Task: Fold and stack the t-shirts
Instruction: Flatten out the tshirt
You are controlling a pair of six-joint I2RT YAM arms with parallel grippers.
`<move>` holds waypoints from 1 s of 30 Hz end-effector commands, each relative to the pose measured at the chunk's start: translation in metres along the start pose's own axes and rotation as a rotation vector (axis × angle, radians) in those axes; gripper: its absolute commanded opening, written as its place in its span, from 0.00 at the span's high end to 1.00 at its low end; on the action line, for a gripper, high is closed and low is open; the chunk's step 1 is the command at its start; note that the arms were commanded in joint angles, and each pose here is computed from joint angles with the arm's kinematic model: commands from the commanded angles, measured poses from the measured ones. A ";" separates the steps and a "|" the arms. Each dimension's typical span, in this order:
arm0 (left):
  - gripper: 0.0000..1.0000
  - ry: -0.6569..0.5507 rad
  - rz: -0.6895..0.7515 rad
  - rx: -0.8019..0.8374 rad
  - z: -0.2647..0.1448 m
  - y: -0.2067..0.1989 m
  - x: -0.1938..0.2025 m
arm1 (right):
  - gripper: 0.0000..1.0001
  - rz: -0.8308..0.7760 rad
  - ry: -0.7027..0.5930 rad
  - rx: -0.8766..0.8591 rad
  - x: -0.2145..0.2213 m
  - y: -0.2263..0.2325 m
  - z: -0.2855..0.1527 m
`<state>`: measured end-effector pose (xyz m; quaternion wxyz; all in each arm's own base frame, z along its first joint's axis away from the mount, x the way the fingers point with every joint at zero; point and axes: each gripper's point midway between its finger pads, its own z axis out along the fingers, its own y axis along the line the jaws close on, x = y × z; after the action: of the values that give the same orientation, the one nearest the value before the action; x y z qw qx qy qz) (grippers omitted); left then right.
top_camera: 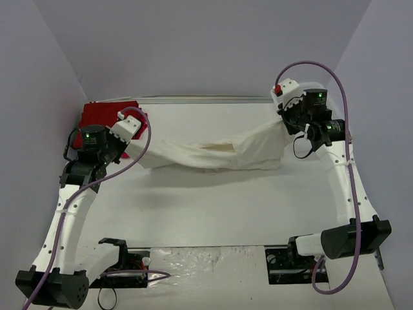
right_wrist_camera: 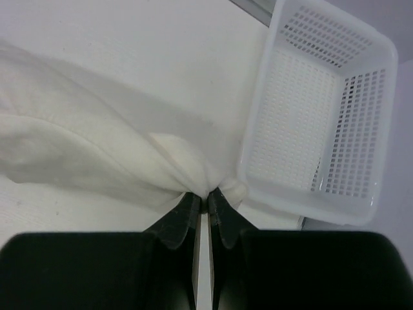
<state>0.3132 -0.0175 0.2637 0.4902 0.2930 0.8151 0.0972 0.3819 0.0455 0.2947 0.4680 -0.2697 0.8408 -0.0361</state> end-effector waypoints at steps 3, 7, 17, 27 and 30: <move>0.98 -0.048 0.000 -0.052 -0.034 0.013 -0.019 | 1.00 0.076 0.093 -0.002 0.029 0.009 -0.016; 0.97 -0.075 0.037 -0.059 -0.055 0.008 -0.013 | 1.00 0.097 0.058 0.011 0.032 0.015 -0.041; 0.80 0.012 0.192 0.253 -0.076 -0.083 0.076 | 1.00 0.115 0.135 -0.036 0.081 0.039 -0.044; 0.53 0.119 0.260 0.297 -0.061 -0.097 0.117 | 1.00 0.147 0.184 -0.095 0.094 0.047 -0.015; 0.51 0.105 0.224 0.320 -0.046 -0.102 0.114 | 1.00 0.157 0.197 -0.112 0.101 0.050 -0.009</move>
<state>0.1771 -0.0232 0.1536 0.3620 0.4501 0.8154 0.0383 0.3075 0.0339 0.2139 0.3686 -0.2301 0.9007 0.0053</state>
